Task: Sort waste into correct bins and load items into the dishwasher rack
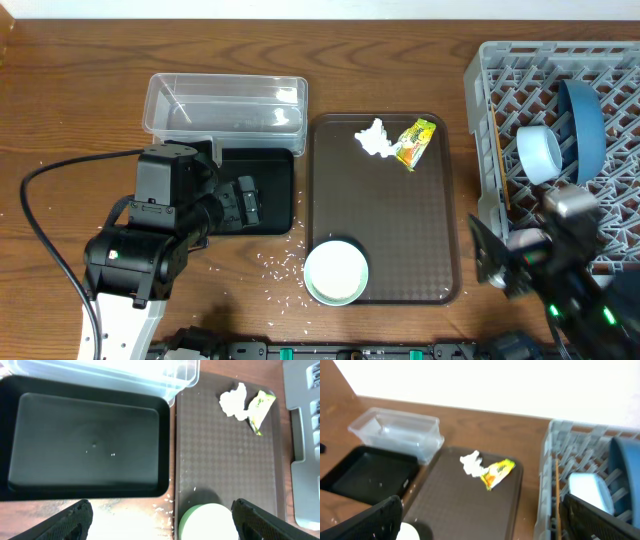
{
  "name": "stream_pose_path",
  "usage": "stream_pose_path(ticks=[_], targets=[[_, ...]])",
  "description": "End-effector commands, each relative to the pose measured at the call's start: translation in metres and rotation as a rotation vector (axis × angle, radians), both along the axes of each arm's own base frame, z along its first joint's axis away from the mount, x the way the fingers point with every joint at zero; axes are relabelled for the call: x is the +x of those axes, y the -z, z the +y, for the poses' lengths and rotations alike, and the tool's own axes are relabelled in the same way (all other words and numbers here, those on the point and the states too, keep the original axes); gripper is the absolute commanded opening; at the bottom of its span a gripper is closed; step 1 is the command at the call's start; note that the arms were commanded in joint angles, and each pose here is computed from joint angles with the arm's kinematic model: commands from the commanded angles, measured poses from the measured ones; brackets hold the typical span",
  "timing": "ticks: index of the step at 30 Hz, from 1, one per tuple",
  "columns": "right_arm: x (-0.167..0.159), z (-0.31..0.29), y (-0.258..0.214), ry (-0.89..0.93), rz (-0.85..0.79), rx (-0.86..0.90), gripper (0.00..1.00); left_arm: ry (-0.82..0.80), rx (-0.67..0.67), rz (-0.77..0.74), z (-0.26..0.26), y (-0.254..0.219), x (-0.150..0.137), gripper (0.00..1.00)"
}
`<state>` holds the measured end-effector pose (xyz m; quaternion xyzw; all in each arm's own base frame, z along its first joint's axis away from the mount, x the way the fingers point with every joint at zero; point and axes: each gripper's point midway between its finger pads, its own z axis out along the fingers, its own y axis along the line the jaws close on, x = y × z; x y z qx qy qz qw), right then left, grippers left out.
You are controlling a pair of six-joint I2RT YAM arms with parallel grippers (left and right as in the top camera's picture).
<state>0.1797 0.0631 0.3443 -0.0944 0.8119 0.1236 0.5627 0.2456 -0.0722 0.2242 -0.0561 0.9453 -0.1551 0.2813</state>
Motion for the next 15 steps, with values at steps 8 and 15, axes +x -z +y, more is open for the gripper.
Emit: stream_pose_path(ticks=[8,15], targets=[[-0.021,-0.015,-0.011,0.029,-0.074,-0.004,0.99,0.017,0.001,0.008,-0.001,-0.001,-0.003,0.91],[-0.022,-0.015,-0.006,0.028,-0.054,-0.012,0.99,0.122,-0.057,0.028,-0.025,-0.001,-0.012,0.86]])
